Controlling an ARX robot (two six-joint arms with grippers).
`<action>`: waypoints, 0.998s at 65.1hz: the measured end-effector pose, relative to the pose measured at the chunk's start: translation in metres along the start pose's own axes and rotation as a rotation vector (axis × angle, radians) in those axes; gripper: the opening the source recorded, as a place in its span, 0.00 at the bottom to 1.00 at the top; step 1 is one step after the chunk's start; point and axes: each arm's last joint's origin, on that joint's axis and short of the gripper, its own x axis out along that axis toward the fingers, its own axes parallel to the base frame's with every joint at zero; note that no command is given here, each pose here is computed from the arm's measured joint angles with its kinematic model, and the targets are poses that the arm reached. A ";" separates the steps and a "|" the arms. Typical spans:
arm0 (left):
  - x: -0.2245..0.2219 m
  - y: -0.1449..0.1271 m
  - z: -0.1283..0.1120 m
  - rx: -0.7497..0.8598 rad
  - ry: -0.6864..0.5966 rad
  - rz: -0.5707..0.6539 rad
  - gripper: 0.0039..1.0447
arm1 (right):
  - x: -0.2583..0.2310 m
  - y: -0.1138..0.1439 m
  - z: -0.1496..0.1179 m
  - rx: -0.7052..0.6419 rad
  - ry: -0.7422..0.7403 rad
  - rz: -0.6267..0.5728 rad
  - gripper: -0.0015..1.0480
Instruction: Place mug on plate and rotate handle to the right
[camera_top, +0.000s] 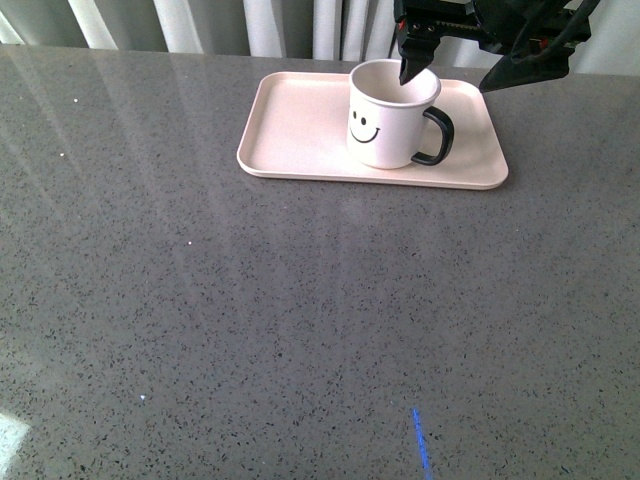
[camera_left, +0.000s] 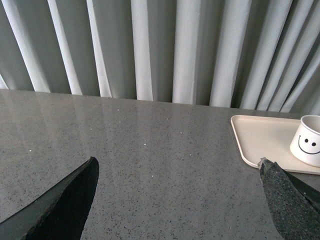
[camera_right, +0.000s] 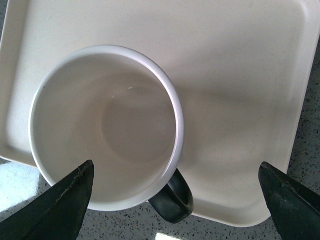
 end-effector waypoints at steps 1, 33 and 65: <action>0.000 0.000 0.000 0.000 0.000 0.000 0.91 | 0.001 0.000 0.000 0.002 0.000 0.000 0.91; 0.000 0.000 0.000 0.000 0.000 0.000 0.91 | 0.014 -0.001 0.004 0.029 0.023 -0.023 0.91; 0.000 0.000 0.000 0.000 0.000 0.000 0.91 | 0.026 -0.002 -0.001 0.034 0.056 -0.052 0.61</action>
